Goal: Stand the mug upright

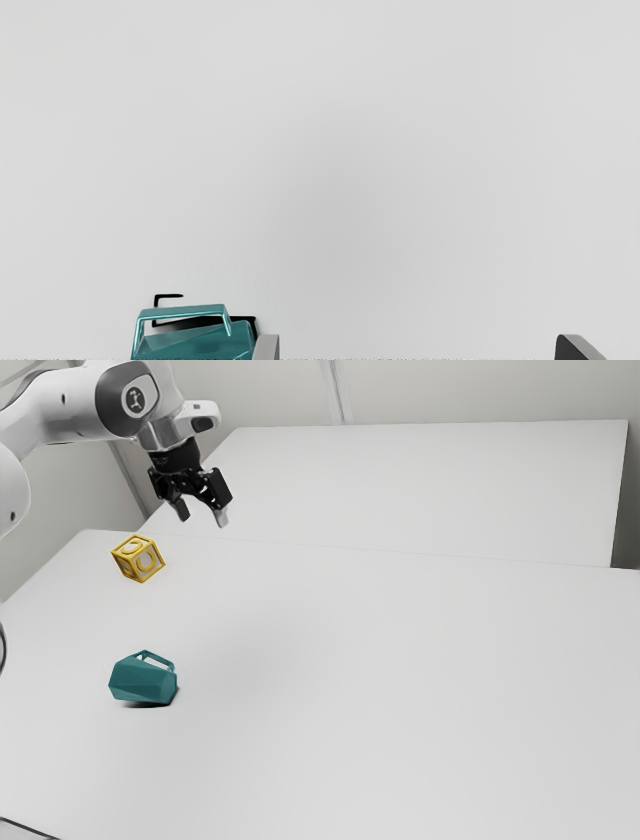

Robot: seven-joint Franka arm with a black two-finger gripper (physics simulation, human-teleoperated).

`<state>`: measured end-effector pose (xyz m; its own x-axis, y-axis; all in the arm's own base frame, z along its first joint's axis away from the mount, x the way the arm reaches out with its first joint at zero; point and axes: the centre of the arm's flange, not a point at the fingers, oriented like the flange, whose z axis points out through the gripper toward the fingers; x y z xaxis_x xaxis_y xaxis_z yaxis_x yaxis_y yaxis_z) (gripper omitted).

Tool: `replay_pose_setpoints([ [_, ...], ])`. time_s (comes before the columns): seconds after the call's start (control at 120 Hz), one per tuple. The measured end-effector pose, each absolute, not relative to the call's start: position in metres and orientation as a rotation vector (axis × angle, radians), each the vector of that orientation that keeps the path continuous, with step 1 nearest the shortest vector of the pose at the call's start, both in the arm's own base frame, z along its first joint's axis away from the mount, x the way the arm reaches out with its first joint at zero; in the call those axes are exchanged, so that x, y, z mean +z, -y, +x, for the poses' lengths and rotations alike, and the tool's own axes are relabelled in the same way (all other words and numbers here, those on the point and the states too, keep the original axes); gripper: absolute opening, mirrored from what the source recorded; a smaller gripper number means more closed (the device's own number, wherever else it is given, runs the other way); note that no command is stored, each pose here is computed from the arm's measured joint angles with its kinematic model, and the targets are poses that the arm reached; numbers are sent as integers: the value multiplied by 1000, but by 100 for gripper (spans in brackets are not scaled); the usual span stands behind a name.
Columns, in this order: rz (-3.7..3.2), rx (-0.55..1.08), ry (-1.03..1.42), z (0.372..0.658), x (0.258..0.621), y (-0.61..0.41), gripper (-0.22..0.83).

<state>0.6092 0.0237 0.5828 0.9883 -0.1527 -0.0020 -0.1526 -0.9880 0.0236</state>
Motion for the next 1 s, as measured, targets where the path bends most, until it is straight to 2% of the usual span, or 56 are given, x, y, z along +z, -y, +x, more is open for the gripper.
replay_pose_setpoints([
  [0.217, 3109, -22, 226, 608, 582, -24, 62],
  [0.4, 3109, -15, 225, 597, 599, -21, 62],
  [0.508, 3049, -56, 141, 565, 603, -43, 61],
  [0.725, 2846, -94, -141, 523, 587, -170, 62],
  [0.925, 2624, -94, -366, 457, 537, -293, 62],
  [1.0, 2565, -94, -397, 448, 509, -323, 62],
])
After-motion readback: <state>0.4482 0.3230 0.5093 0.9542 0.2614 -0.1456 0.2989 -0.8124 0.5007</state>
